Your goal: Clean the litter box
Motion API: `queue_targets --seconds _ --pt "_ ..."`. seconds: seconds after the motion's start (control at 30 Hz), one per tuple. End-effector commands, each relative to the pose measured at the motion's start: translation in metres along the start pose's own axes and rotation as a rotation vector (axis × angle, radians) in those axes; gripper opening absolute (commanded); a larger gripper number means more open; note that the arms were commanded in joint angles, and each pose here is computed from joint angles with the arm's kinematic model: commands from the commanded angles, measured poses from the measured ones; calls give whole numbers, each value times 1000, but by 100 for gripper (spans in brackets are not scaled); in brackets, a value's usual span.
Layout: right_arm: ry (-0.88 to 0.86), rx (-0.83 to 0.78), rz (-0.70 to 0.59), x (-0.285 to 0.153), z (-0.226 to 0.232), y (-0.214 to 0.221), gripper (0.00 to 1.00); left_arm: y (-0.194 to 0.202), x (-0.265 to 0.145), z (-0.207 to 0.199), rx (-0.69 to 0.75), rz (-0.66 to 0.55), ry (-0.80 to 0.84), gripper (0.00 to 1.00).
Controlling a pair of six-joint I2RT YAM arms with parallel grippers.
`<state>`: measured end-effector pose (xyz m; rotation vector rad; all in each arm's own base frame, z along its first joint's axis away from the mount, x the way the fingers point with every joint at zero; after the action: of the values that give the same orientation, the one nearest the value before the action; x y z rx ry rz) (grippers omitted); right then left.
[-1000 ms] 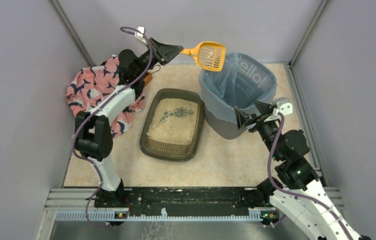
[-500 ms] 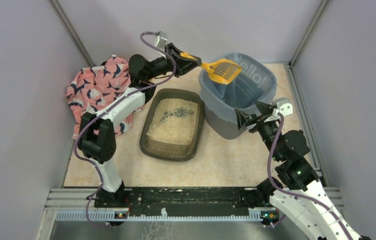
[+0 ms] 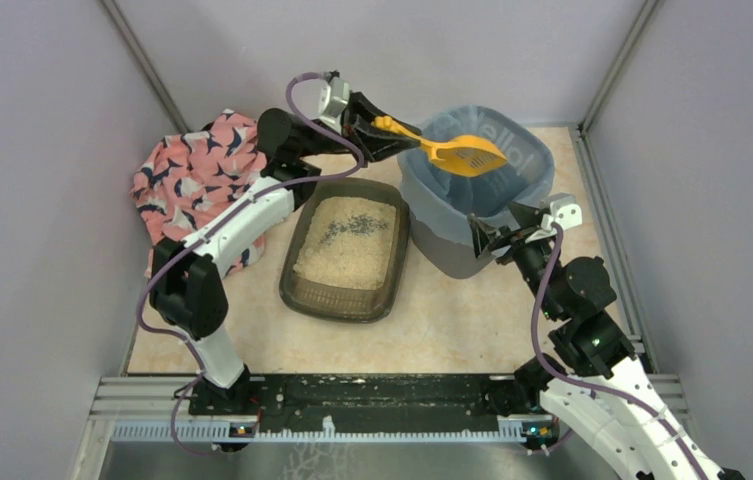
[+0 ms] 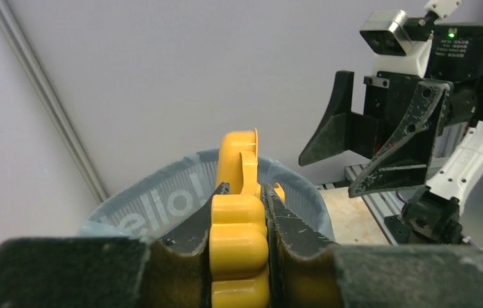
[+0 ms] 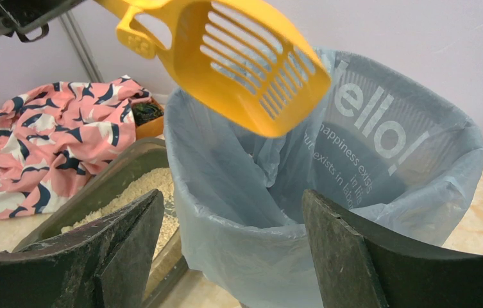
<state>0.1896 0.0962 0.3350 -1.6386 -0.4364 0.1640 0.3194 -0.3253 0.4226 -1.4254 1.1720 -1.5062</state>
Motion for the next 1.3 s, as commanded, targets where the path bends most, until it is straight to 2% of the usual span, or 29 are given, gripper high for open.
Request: queue_targets --seconds 0.0,0.17,0.23,0.3,0.4,0.67,0.8,0.87,0.93,1.07,1.27 --pt "-2 1 -41 3 0 -10 79 -46 1 -7 115 -94 -45 0" --pt "-6 2 -38 3 1 -9 79 -102 -21 -10 134 -254 -169 0" --pt "-6 2 -38 3 1 -9 79 -122 -33 -13 138 -277 -252 0" --pt "-3 2 -38 3 1 -9 79 -131 -46 -11 146 -263 -415 0" --pt "-6 4 -38 4 2 -8 79 -124 -77 -10 119 -231 -695 0" --pt "-36 17 -29 9 7 -4 79 -71 -154 -28 -20 -119 -1187 0" --pt "-35 19 -34 9 7 -6 79 -29 -195 -35 -68 -60 -1397 0" --pt "-39 21 -35 9 7 -6 79 -3 -209 -36 -130 8 -1478 0" --pt "-42 23 -33 8 8 -5 79 15 -214 -38 -177 46 -1514 0" --pt "-47 27 -26 9 9 -3 79 42 -214 -42 -185 115 -1574 0" --pt "-55 26 -20 11 10 -4 79 89 -206 -39 -206 336 -1709 0"
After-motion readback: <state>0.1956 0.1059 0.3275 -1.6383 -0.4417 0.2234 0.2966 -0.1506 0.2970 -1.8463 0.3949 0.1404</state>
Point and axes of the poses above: each gripper's point midway between its finger pads, its own x axis out along the fingers, its own z axis along the line the jaws close on, y = z × x, the point moved 5 cm from there along -x, back along the fingers, and after that the axes turned 12 degrees about -x, right-handed, at the moved point
